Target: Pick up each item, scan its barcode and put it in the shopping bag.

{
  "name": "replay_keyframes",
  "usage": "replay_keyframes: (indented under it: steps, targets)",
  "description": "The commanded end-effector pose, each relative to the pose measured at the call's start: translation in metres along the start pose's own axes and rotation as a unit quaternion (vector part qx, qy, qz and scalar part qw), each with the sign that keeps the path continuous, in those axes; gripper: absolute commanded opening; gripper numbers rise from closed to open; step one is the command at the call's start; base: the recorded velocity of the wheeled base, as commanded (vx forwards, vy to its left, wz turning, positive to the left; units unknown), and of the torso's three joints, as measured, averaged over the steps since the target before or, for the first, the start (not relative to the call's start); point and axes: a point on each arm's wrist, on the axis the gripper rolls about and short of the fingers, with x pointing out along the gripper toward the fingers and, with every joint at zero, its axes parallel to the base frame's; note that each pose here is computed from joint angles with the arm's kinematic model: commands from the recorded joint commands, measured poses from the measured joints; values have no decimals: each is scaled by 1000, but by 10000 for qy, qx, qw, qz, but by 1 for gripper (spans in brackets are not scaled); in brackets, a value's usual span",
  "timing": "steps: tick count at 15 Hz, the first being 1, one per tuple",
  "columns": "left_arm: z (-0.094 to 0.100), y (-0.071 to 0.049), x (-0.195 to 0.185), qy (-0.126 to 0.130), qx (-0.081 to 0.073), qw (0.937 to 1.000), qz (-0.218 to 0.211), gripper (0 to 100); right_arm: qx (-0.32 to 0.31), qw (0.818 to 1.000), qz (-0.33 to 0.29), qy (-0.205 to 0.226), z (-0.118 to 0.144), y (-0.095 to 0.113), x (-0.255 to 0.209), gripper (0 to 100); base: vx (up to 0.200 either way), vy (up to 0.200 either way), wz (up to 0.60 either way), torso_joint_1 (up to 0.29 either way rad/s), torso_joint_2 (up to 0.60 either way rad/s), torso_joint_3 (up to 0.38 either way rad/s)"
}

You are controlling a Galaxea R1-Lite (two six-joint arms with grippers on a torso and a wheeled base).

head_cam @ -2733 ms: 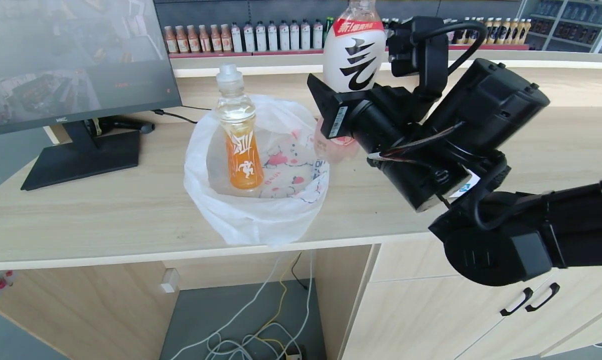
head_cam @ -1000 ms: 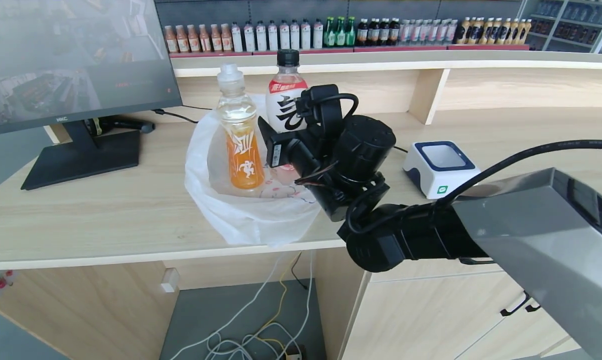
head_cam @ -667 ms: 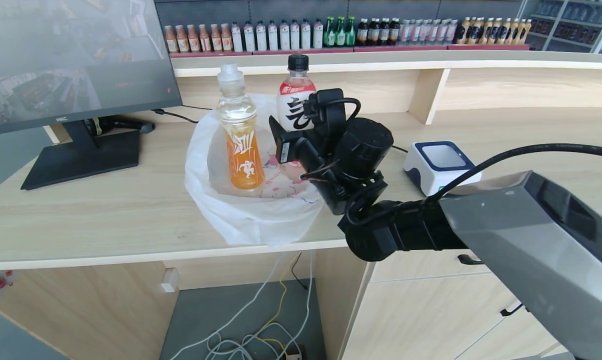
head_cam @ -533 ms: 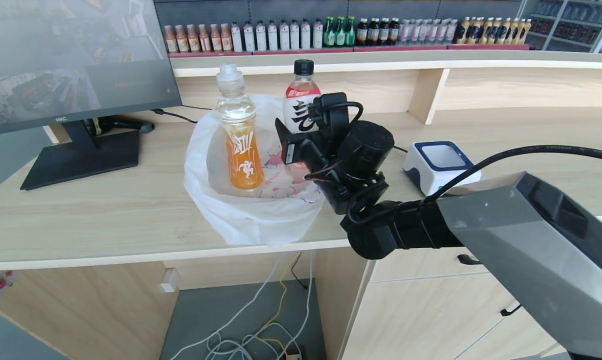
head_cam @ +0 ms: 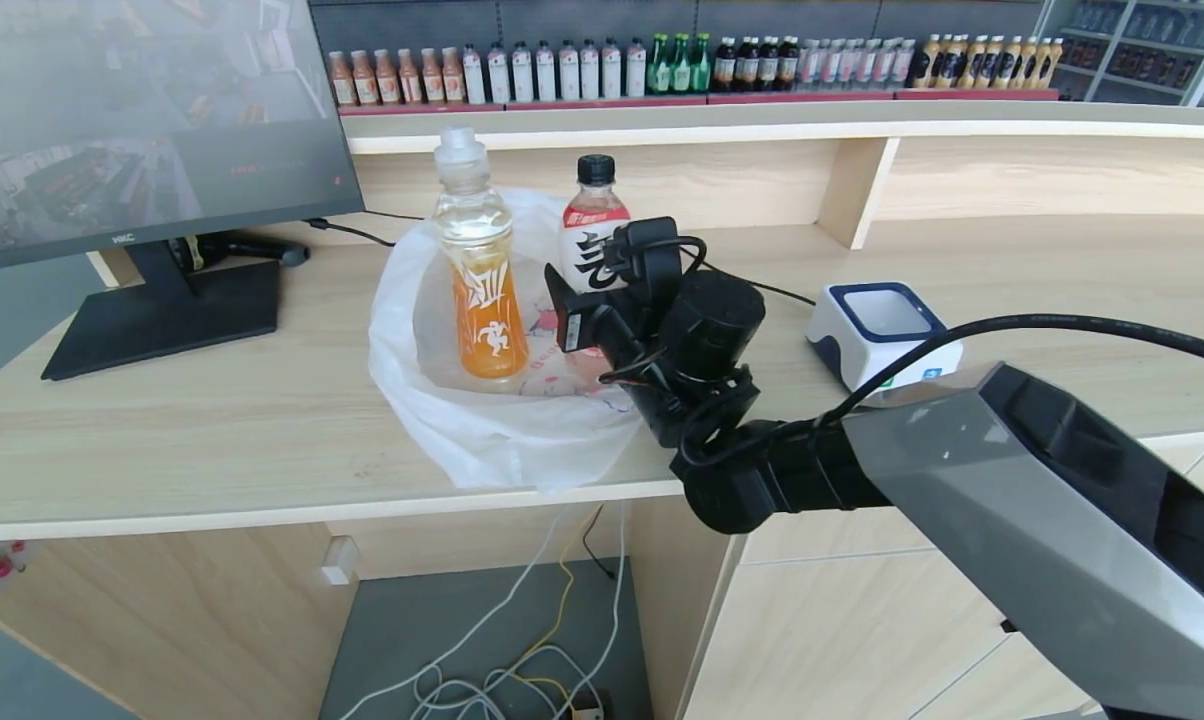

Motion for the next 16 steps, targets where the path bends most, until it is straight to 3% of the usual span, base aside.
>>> replay_keyframes:
  steps: [1, 16]
  targets:
    - [0, 0, 0, -2, -1, 10000, -2, 100, -27, 10000, 5, 52, -3, 1, -1, 0, 0, 0, 0, 0, 0, 0]
    - [0, 0, 0, -2, -1, 10000, -2, 100, -26, 9999, -99, 105, -13, 4, -2, 0, 0, 0, 0, 0, 0, 0]
